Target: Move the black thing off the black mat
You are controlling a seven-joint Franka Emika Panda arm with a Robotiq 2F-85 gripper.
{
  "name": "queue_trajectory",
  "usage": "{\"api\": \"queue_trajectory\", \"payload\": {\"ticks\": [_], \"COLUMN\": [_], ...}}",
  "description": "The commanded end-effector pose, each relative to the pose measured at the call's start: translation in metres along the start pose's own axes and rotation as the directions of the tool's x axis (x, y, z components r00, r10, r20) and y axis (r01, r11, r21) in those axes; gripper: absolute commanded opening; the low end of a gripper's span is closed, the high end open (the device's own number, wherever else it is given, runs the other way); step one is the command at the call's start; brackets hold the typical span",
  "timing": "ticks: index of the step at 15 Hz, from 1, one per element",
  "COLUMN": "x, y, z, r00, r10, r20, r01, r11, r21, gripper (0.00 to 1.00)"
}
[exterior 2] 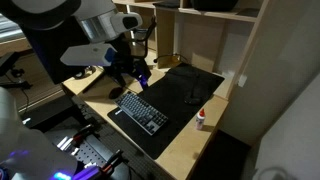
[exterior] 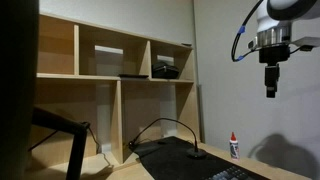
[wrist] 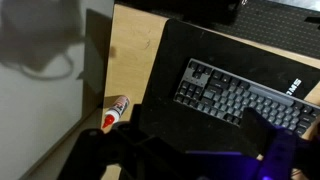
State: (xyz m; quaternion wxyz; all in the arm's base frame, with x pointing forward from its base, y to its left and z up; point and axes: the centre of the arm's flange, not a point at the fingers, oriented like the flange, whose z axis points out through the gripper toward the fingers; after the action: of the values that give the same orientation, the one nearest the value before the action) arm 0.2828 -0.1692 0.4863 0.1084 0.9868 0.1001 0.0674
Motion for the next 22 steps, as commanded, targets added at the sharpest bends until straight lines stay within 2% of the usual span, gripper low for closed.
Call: {"api": "queue_trajectory", "payload": {"ticks": [1,6,7,8,9,10,11,14,15,16,19,20,21,22], "x": [0.000,0.000,-0.001,-0.004,-0.005,0.003,0.011,0.009,-0.005,-0.006,-0.006,0.010,0.036,0.058], "y": [0.000,0.000,0.001,-0.004,-0.010,0.013,0.023,0.043,0.019,0.024,0.020,0.017,0.021,0.027], "z": [0.000,0.000,-0.001,-0.001,-0.002,-0.071,-0.071,-0.140,-0.096,-0.113,-0.106,-0.089,-0.069,-0.052], "r00": [1.000,1.000,1.000,0.992,0.983,0.971,0.957,0.906,0.940,0.935,0.938,0.916,0.869,0.844], "r10": [0.000,-0.001,0.005,0.114,0.168,0.220,0.269,0.399,0.328,0.343,0.334,0.380,0.468,0.503], "r20": [0.000,-0.001,0.018,0.054,0.076,0.089,0.108,0.142,0.097,0.087,0.096,0.127,0.159,0.185], "r01": [0.000,0.001,-0.005,-0.114,-0.170,-0.225,-0.277,-0.417,-0.337,-0.351,-0.343,-0.389,-0.480,-0.522], "r11": [1.000,1.000,1.000,0.994,0.985,0.973,0.958,0.900,0.936,0.931,0.934,0.920,0.876,0.850], "r21": [0.000,0.000,-0.025,-0.002,0.025,0.046,0.069,0.127,0.099,0.100,0.102,0.054,0.046,0.069], "gripper": [1.00,1.00,1.00,1.00,1.00,1.00,1.00,1.00,1.00,1.00,1.00,1.00,1.00,1.00]}}
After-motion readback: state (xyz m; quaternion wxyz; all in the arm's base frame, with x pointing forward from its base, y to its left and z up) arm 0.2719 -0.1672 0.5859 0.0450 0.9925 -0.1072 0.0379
